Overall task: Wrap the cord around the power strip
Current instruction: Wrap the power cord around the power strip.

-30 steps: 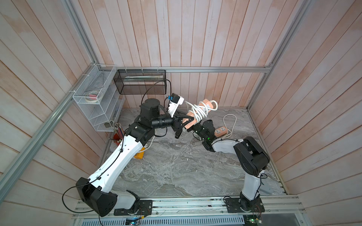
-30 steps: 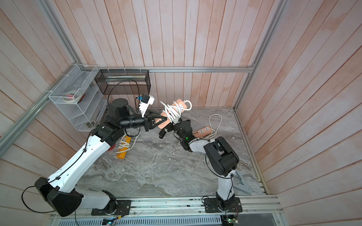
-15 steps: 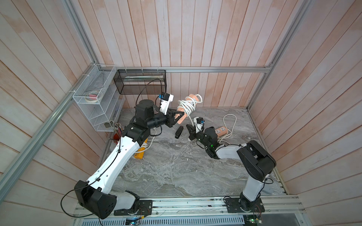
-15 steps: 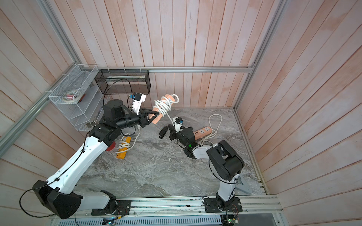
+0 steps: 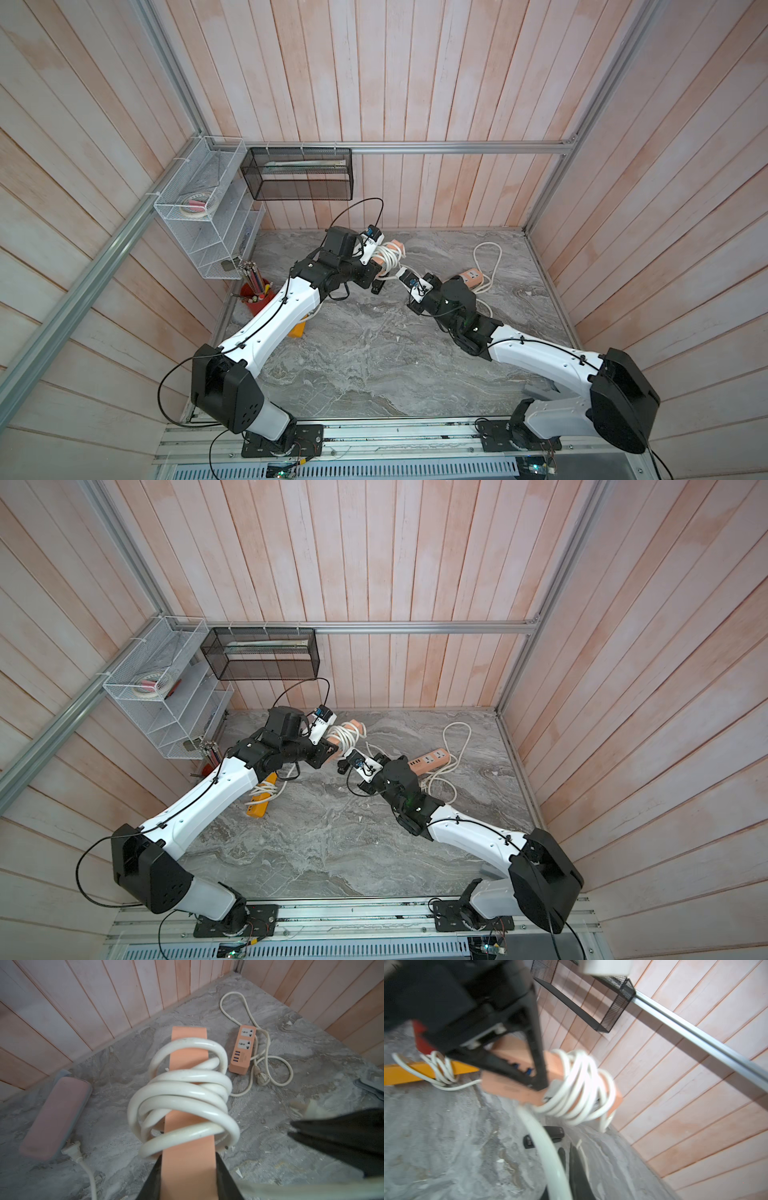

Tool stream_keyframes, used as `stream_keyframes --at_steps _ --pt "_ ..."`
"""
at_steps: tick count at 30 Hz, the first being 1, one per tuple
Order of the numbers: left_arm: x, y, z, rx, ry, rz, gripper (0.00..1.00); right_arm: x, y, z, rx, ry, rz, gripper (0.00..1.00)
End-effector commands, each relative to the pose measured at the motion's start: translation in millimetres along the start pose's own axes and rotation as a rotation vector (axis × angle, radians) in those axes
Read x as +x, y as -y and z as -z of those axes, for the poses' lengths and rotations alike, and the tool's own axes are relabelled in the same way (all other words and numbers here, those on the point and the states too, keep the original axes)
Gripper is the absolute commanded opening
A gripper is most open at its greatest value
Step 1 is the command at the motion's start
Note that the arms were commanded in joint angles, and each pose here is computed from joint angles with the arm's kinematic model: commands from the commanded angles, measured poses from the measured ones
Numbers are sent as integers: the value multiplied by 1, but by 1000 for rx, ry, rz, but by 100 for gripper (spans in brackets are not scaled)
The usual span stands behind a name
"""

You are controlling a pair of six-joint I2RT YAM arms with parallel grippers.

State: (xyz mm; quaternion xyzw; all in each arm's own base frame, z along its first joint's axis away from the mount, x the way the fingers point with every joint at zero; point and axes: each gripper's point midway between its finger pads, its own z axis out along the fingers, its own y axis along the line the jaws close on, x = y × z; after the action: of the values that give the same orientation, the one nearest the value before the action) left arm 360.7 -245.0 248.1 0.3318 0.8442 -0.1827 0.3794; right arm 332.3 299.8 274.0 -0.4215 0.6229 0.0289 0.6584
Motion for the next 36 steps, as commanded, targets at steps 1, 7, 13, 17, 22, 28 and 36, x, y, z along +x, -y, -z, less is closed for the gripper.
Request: stream_keyframes --at_steps 1,7,13,17,22,28,36 --pt "44 63 8 251 -148 -9 0 -52 66 -1 152 116 142 0" --pt "66 137 33 563 -165 -43 0 -19 56 -28 -117 40 263 0" --pt "72 157 45 702 -128 -75 0 20 31 -25 -374 -31 249 5" --pt "71 161 54 772 -83 -72 0 51 25 -14 -508 -91 142 16" --pt "47 141 69 809 88 -38 0 50 -17 8 -793 -36 -109 30" --pt "31 149 95 931 209 -53 0 66 -41 15 -883 -12 -266 29" --pt "8 121 115 888 426 27 0 72 -56 20 -981 20 -530 25"
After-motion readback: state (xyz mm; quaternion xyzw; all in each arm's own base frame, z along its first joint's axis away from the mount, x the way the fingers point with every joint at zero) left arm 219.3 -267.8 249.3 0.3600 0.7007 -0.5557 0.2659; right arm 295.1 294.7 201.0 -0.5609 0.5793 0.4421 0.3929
